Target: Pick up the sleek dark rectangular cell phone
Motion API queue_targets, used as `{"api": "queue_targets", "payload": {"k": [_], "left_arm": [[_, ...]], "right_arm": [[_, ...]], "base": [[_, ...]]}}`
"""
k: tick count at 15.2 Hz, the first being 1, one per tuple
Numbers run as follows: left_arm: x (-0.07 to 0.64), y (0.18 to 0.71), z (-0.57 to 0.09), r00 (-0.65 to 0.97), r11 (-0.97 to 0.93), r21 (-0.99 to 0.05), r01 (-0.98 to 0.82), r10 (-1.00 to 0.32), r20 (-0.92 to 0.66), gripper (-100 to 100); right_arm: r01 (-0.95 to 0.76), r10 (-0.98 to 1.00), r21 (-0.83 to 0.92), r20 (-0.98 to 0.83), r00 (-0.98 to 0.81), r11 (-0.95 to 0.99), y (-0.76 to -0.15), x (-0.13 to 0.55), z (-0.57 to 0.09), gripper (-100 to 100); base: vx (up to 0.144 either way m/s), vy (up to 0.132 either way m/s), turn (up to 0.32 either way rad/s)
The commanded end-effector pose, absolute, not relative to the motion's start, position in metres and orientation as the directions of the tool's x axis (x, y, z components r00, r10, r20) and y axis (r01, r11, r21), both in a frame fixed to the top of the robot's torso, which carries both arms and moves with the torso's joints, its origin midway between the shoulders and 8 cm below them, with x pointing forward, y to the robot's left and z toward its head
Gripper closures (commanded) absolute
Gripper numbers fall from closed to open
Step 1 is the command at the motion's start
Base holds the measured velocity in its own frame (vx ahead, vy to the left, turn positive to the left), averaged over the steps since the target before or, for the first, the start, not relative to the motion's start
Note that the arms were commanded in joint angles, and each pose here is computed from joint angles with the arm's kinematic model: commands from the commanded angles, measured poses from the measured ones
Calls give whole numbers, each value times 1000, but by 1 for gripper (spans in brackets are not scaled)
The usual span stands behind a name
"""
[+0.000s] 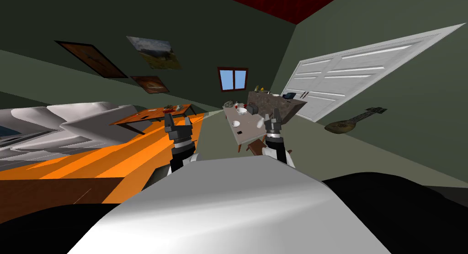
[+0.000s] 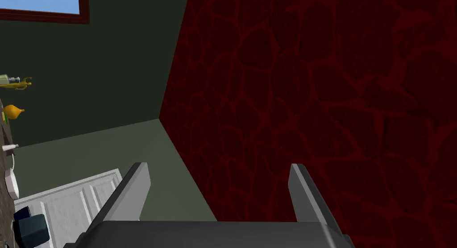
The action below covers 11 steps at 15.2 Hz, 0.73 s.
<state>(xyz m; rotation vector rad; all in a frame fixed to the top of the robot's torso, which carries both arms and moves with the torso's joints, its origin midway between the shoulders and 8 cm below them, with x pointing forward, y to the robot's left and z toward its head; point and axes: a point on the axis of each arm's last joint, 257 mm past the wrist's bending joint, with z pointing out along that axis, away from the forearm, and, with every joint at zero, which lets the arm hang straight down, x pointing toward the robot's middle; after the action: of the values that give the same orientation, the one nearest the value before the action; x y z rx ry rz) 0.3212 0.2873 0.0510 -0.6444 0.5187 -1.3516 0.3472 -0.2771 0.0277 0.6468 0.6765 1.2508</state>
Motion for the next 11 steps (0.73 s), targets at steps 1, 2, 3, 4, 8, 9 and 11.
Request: {"api": "queue_targets", "payload": {"k": [1, 2, 3, 4, 8, 9, 11], "left_arm": [[321, 287, 51, 154, 95, -690, 718, -988, 24, 0], [321, 287, 51, 154, 95, -690, 718, -988, 24, 0], [321, 287, 51, 154, 95, -690, 718, -988, 24, 0], [321, 287, 51, 154, 95, -690, 718, -988, 24, 0], [321, 287, 51, 154, 95, -690, 718, -988, 25, 0], [321, 287, 51, 154, 95, -690, 718, -988, 25, 0], [321, 287, 51, 154, 94, -690, 718, -988, 25, 0]], "right_arm": [[-614, 979, 764, -132, 156, 201, -275, 349, 24, -100], [-604, 979, 771, -144, 142, 201, -275, 352, 20, -100], [-604, 979, 771, -145, 141, 201, -275, 352, 20, -100], [-591, 980, 782, -154, 125, 198, -276, 354, 15, -100], [-529, 986, 832, -141, 86, 166, -289, 365, -10, -100], [-500, 989, 853, -124, 78, 146, -296, 370, -21, -100], [-467, 992, 876, -99, 73, 122, -305, 374, -33, -100]], "base": [[-3, 14, 5], [-7, 38, 7], [-10, 51, 2], [-14, 65, 2], [-12, 109, 4], [-18, 137, 4], [9, 146, -2]]}}
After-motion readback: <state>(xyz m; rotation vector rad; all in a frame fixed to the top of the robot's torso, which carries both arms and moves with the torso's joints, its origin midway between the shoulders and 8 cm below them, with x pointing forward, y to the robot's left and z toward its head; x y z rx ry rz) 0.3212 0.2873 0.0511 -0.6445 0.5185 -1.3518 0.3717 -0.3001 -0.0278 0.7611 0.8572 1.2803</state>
